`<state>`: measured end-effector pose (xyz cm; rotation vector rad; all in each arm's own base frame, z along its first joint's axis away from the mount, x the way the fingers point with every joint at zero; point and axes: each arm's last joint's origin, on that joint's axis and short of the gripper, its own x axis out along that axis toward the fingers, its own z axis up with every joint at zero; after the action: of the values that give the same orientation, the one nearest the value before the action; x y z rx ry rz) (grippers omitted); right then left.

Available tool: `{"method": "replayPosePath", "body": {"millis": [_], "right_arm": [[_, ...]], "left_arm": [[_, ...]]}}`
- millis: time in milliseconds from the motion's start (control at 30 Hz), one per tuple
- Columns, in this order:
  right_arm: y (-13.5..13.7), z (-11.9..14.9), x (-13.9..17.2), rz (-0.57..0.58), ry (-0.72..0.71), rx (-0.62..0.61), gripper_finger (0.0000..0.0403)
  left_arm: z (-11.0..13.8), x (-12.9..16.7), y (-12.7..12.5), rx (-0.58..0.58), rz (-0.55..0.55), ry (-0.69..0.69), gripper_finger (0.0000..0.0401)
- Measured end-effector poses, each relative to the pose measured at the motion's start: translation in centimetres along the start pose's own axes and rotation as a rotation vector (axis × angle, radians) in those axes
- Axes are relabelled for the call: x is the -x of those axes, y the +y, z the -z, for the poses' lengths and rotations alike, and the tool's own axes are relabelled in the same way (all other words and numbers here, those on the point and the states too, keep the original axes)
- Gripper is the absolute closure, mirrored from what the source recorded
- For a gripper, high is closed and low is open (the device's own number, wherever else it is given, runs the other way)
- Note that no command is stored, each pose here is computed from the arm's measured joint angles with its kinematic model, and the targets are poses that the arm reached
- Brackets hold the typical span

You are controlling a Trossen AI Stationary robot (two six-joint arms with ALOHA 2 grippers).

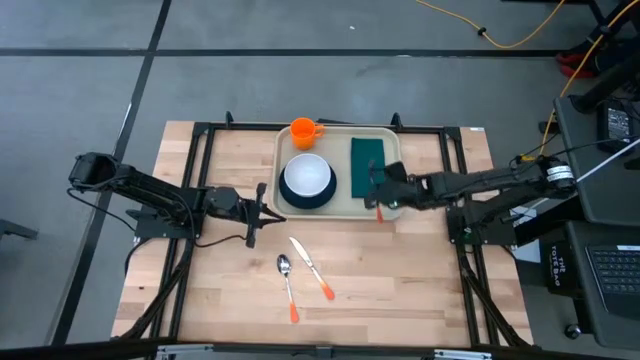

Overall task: Set up tray
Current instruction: Put the orange fork on top of the dark green napkin on the gray tray

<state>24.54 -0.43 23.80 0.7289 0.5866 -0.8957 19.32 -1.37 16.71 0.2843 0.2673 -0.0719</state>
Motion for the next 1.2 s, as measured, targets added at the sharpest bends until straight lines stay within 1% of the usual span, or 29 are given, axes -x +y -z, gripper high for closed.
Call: {"method": "replayPosePath", "body": {"millis": [200, 367, 500, 600, 700, 933, 1100, 1200], "right_arm": [[-1.9, -3.8, -1.7, 0.074, -0.008, -0.07, 0.0389], [-3.1, -6.1, -3.7, 0.101, 0.039, -0.08, 0.0389], [-3.5, -7.7, -5.4, 0.122, 0.082, -0.071, 0.0389], [-3.5, -8.6, -6.4, 0.136, 0.09, -0.059, 0.0389], [-3.5, -8.9, -7.3, 0.167, 0.111, -0.041, 0.0389], [-3.5, -8.8, -8.4, 0.218, 0.126, -0.033, 0.0389], [-3.7, -8.8, -8.5, 0.227, 0.132, -0.031, 0.0389], [-3.9, -9.1, -8.6, 0.234, 0.129, -0.04, 0.0389]], "left_arm": [[0.0, 0.0, 0.3, -0.005, -0.102, 0.022, 0.0398], [-0.4, 0.0, 0.6, -0.007, -0.16, -0.009, 0.0398], [-0.7, 0.1, 0.7, -0.074, -0.177, -0.031, 0.0396], [-0.9, 0.1, 0.7, -0.095, -0.183, -0.049, 0.0396], [-0.9, 0.1, 0.7, -0.098, -0.182, -0.05, 0.0399], [-1.0, 0.1, 0.7, -0.117, -0.179, -0.063, 0.0398], [-1.2, 0.1, 0.6, -0.167, -0.126, -0.101, 0.04], [-1.4, 0.1, 0.6, -0.177, -0.115, -0.128, 0.0398]]}}
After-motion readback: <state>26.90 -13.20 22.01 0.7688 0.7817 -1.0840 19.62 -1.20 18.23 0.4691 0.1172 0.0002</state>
